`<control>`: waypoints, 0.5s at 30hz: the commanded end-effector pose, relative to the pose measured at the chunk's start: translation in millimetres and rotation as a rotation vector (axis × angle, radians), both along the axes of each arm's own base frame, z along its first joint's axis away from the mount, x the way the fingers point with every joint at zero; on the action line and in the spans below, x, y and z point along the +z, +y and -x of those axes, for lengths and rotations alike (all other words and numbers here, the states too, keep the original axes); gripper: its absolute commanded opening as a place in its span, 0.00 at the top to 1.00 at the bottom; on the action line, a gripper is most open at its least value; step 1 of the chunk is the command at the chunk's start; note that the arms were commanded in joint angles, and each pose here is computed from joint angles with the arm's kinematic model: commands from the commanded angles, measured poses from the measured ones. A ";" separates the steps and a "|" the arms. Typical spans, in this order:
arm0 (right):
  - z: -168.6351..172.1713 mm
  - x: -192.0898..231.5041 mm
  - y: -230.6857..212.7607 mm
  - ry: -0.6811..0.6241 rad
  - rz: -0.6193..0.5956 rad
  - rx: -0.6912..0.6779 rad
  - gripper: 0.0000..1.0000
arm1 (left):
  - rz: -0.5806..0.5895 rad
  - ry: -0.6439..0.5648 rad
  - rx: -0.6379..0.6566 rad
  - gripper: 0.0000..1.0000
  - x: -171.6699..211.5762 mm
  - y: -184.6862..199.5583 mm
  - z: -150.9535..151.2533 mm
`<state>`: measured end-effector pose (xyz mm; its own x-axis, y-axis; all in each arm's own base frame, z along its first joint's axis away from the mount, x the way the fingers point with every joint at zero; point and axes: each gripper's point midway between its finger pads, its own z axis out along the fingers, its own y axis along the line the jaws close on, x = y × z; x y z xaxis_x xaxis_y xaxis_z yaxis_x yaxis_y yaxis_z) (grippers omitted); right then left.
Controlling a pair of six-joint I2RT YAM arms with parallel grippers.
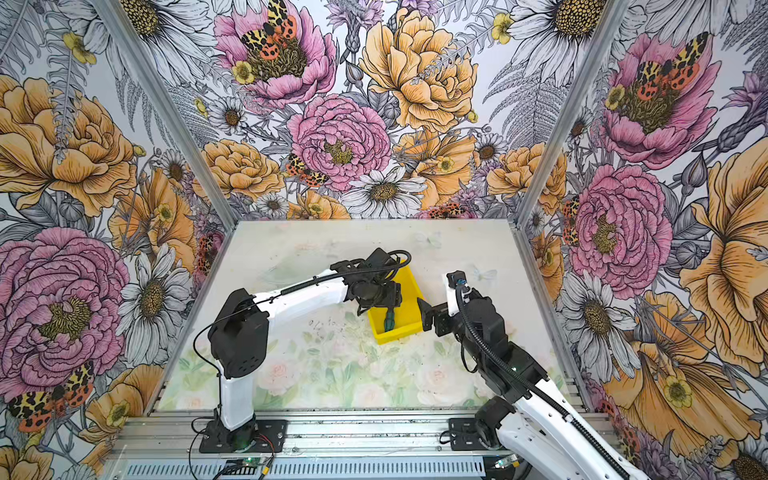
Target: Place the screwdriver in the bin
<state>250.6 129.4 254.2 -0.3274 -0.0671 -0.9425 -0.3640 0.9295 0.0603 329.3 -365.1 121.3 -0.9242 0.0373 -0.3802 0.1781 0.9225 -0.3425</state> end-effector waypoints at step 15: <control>-26.4 -18.4 -83.2 0.003 0.082 -0.494 0.01 | 0.020 -0.384 0.129 0.01 93.0 153.3 -15.8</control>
